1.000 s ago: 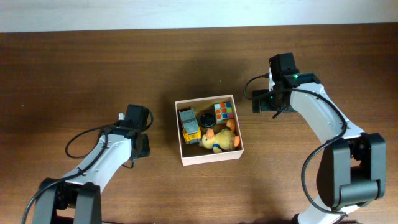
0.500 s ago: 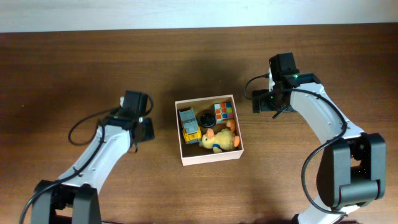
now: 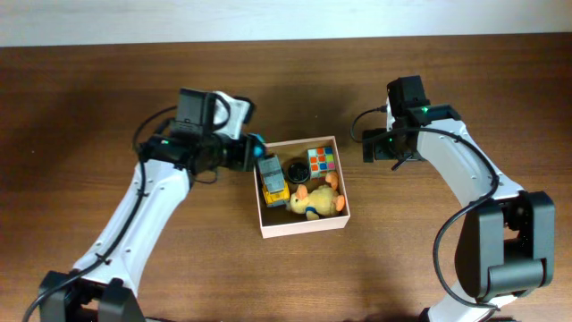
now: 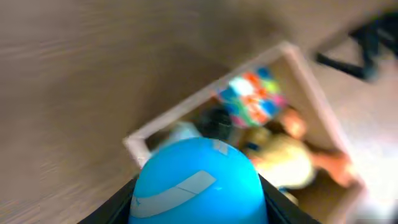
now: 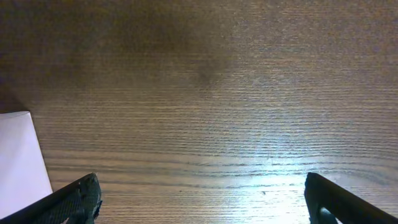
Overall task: Pack container
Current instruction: 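Lift the blue ball and carry it over the box, then lower the ball into the box beside the truck and open the left gripper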
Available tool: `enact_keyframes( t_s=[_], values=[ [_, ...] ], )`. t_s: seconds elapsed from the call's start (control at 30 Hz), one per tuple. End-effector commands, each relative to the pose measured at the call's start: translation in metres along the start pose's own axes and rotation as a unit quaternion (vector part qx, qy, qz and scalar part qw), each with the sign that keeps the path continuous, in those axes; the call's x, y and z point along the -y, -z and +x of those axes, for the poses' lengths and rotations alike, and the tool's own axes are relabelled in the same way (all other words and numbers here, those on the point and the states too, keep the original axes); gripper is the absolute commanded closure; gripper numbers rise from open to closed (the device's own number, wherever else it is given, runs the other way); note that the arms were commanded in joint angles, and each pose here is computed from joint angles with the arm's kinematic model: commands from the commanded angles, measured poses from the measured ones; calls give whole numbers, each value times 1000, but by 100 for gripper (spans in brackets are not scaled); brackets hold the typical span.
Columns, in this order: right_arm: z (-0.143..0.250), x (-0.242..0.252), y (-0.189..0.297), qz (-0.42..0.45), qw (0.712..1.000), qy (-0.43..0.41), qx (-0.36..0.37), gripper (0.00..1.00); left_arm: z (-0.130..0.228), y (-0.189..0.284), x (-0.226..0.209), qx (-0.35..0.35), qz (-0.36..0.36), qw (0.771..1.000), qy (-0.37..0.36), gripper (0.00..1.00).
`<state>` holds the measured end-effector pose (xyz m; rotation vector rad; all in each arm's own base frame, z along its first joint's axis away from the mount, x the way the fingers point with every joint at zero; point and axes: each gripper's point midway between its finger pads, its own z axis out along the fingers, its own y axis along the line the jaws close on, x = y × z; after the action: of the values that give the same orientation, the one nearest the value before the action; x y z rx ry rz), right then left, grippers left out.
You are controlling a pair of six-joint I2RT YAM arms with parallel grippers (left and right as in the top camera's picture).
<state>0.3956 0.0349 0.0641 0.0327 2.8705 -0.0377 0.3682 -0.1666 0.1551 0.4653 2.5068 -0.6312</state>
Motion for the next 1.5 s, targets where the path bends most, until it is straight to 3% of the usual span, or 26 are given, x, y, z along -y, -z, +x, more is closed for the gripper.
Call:
enact_keyframes(
  t_s=[0.0, 0.3, 0.43, 0.67, 1.27, 1.33, 1.47],
  values=[
    [1, 1, -1, 0, 1000, -4, -1, 1, 1, 11, 57, 4, 91, 990, -103, 50],
    [1, 1, -1, 0, 1000, -4, -1, 1, 62, 11, 107, -96, 132, 963, -214, 50],
    [1, 2, -1, 0, 1000, -4, -1, 1, 83, 11, 93, -147, 78, 958, -233, 50],
    [1, 1, -1, 0, 1000, -4, -1, 1, 86, 9, 66, -167, 0, 952, -255, 50],
    [1, 1, -1, 0, 1000, -4, -1, 1, 86, -2, 69, -169, 20, 949, -265, 49],
    [1, 1, -1, 0, 1000, -4, -1, 1, 86, -2, 69, -169, 20, 949, -265, 30],
    [1, 1, -1, 0, 1000, -4, -1, 1, 86, -2, 69, -169, 20, 949, -265, 23]
  ],
)
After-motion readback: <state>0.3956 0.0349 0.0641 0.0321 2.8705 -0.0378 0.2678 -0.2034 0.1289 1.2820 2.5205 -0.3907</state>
